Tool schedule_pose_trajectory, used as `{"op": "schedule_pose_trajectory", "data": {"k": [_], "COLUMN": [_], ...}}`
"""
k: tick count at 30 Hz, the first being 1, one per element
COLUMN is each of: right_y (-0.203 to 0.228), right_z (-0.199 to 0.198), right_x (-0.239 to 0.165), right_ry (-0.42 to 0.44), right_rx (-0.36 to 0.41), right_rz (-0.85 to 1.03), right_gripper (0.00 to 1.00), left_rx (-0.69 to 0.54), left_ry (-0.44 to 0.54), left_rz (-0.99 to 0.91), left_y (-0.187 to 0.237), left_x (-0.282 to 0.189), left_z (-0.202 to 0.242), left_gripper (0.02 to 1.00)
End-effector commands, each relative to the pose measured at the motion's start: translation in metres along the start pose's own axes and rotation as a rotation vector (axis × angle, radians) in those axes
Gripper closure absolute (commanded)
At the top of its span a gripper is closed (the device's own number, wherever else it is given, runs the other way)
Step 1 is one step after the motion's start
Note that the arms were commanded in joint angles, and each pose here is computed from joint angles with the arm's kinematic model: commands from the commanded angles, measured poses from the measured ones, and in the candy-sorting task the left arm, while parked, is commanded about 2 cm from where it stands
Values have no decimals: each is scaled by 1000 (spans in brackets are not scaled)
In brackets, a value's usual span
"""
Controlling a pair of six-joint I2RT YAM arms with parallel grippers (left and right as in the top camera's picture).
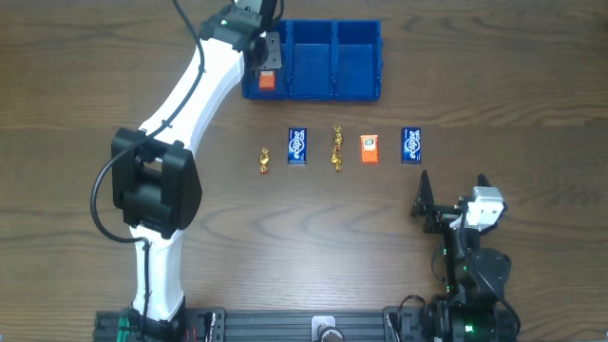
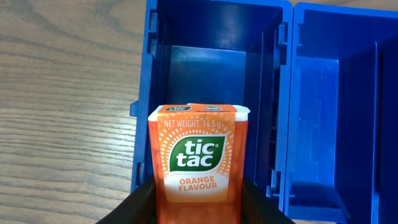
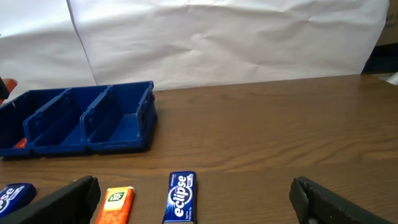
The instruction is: Sort Candies Into Trays
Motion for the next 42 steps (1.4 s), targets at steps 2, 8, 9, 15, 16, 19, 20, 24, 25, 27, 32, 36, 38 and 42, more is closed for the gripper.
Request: {"op": "schedule_pose_trajectory", "data": {"k": [2,8,9,15,16,19,20,24,25,27,32,36,38,42], "right_y": [1,1,1,1,1,1,1,1,1,1,1,1,1,1], "right_z": [0,0,0,0,0,0,0,0,0,0,0,0,0,0], "right_x": [0,0,0,0,0,0,0,0,0,0,0,0,0,0], "right_ry": [-1,-1,-1,-1,-1,-1,-1,-1,-1,-1,-1,-1,-1,-1], "right_rx": [-9,-9,-9,-10,-9,-9,-9,-9,-9,-9,-9,-9,-9,-9], "right_rz": [3,3,3,3,3,3,3,3,3,3,3,3,3,3], "right_gripper": [3,3,3,3,3,3,3,3,5,3,3,3,3,3], "left_rx": [15,67,71,72,72,71,72,76,73,55,21,28,34,28], "left_ry": [11,30,32,28,28,27,27,25,27,35,63,111,134,129], "left_rz": [-28,-36,-37,-26,-24,-26,-27,-35,-40,-63,-189,-222,-206,-118], "left_y": [-7,-8,-8,-6,-6,-6,-6,-8,-9,-12,-19,2,22,70], "left_x": [-6,-4,-3,9,10,10,10,8,6,-6,-70,-104,-109,-98], "left_z": [-1,-2,-2,-3,-3,-3,-3,-3,-2,-4,-42,-104,-135,-186], "left_gripper": [726,724,724,671,649,483,389,176,167,163,165,196,196,198]}}
Point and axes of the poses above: each gripper's point midway between its finger pads, its own x axis out along the fingers, its own z axis along the line the jaws close on, y = z × x, the point moved 10 cm from there along -x, back along the fingers, and after that the axes turned 5 degrees about x, right-handed, at the moved point
